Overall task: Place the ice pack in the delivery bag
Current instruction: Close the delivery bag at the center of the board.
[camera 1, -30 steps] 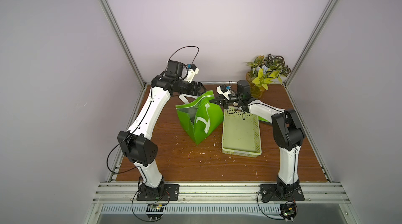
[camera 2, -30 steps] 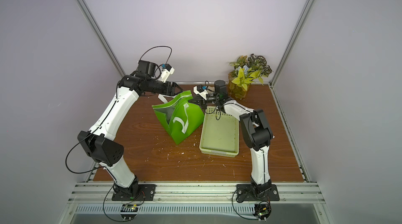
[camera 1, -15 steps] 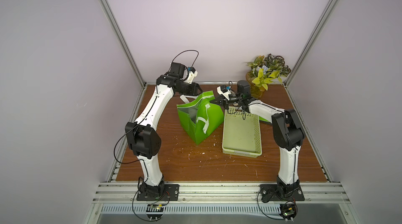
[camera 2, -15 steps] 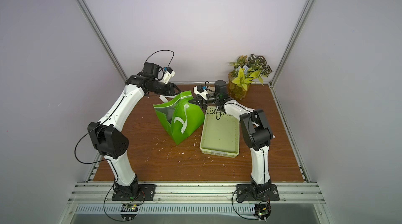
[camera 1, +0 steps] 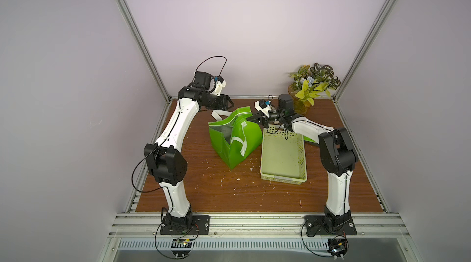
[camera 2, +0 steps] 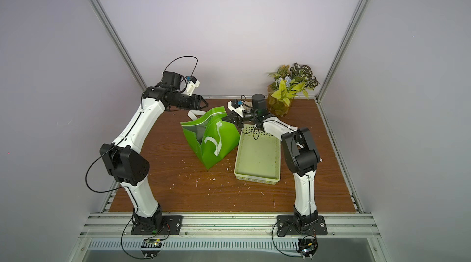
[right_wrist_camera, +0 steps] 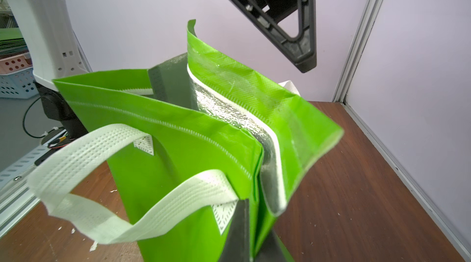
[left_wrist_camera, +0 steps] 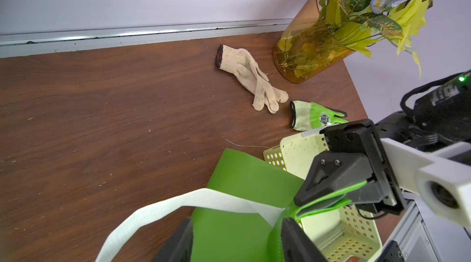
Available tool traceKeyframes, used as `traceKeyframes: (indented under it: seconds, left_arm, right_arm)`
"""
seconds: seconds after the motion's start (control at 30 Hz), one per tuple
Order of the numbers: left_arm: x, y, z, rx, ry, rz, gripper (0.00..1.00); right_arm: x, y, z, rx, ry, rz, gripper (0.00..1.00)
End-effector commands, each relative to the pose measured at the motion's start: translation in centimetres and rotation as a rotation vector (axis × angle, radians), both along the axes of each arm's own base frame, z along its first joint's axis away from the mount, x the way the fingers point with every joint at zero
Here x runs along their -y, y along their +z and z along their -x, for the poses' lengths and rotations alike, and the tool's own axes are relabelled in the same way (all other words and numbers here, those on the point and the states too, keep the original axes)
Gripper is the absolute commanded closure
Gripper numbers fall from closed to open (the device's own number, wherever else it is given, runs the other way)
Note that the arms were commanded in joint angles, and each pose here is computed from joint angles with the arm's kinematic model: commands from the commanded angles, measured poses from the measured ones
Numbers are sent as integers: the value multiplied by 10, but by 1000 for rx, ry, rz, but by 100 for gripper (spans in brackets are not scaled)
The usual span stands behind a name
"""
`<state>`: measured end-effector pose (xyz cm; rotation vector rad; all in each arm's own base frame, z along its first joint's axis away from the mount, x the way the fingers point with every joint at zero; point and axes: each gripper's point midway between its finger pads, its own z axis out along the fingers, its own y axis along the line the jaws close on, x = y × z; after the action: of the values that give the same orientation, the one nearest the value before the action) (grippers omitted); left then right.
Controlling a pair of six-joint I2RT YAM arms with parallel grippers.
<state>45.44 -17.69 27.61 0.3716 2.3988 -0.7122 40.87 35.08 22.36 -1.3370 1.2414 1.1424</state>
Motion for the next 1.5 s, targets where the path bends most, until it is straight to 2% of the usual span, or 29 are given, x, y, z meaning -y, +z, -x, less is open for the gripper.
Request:
traceKeyframes:
  seconds: [0.0, 0.17, 0.53, 0.93, 1.3, 1.47]
  left_arm:
    - [0, -13, 7, -33, -9, -22, 43]
    - [16, -26, 18, -70, -72, -7, 44]
    - [38, -16, 33, -77, -144, 50, 41]
    - [53, -18, 43, -88, -190, 64, 40]
    - [56, -16, 51, -92, -208, 75, 36]
    - [58, -4, 50, -68, -210, 88, 29]
  right_arm:
    - [2, 9, 1, 17, -4, 2, 100]
    - [2, 7, 1, 11, -4, 4, 100]
    - [2, 6, -2, 6, -4, 8, 100]
    - [6, 3, -5, -2, -12, 14, 78]
    - [9, 3, -8, -6, -21, 13, 76]
    - [9, 3, -9, -7, -24, 12, 77]
